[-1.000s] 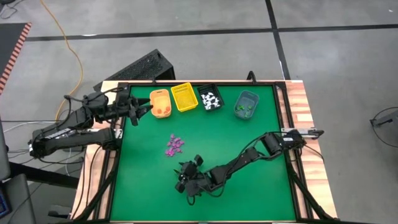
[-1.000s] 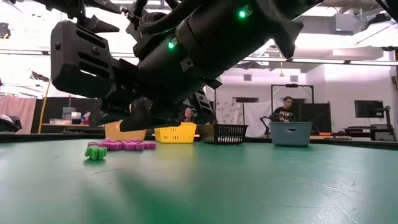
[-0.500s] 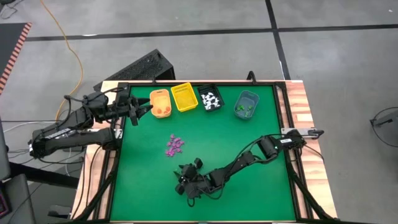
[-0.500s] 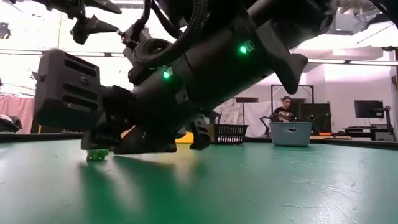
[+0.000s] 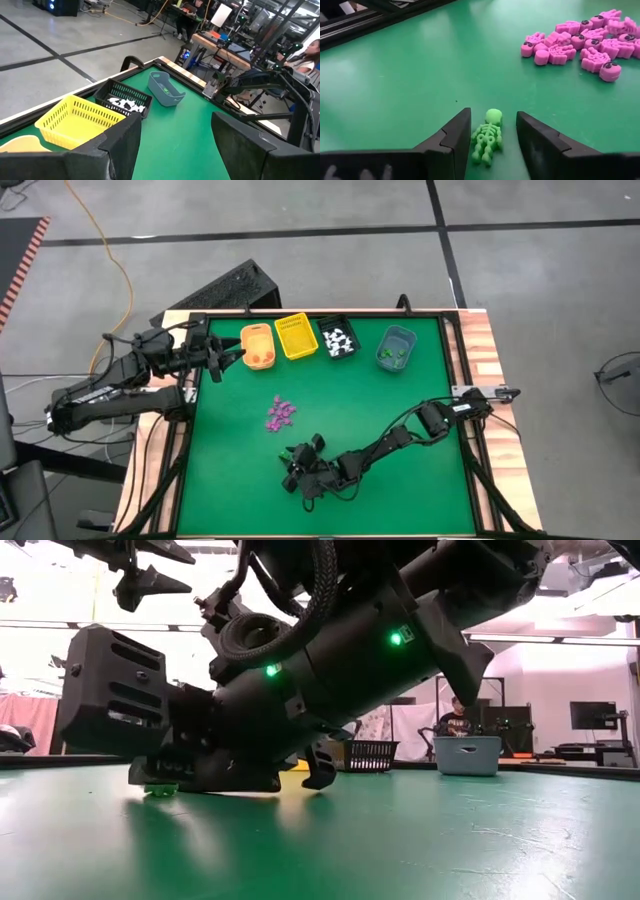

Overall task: Sort Halloween decoration
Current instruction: Put the green skeleton toy into the blue bin

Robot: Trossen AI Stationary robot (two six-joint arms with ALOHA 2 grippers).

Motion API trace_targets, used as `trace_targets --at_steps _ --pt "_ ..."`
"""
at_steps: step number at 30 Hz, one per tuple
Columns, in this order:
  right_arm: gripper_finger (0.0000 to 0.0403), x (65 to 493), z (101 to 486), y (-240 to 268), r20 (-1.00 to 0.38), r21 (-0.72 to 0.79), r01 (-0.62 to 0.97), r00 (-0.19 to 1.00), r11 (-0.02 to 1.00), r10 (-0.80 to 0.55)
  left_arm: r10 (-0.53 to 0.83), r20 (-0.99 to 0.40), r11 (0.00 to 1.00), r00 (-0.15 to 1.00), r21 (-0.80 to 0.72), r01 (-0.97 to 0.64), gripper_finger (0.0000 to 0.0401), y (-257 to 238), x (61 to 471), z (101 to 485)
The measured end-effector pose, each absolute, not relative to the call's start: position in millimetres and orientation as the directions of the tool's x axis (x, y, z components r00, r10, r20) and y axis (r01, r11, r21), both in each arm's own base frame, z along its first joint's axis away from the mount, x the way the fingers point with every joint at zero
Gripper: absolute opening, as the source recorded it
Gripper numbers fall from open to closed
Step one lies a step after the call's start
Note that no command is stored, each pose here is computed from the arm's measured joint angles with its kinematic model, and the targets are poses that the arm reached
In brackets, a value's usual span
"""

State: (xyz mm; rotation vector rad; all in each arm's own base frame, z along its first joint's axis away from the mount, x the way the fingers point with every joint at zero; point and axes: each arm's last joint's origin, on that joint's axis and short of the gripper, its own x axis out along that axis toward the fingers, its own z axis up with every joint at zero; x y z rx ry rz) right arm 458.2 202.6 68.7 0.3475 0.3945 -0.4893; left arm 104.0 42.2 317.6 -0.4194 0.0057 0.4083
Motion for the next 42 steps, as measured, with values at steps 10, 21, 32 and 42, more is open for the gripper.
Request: trace_targets --at_steps 10,21,32,42 --pt "0.0157 455.7 63.8 202.3 -0.489 0.225 0.511 0.796 0.83 -0.357 0.384 -0.088 0.833 0.919 -0.395 -0.386 0.0232 42.2 104.0 317.7" --pt "0.0065 454.7 63.6 203.3 -0.496 0.248 0.514 0.795 0.821 -0.348 0.386 -0.088 0.824 0.918 -0.414 -0.386 0.0232 42.3 104.0 317.7" --pt "0.0029 463.4 74.9 206.9 -0.475 0.296 0.511 0.812 0.807 -0.34 0.406 -0.088 0.816 0.909 -0.413 -0.405 0.0232 42.8 103.8 317.7" --pt "0.0025 492.3 115.0 204.6 -0.421 0.201 0.433 0.848 0.879 -0.321 0.406 -0.088 0.812 0.91 -0.421 -0.403 0.0232 42.8 103.8 317.7"
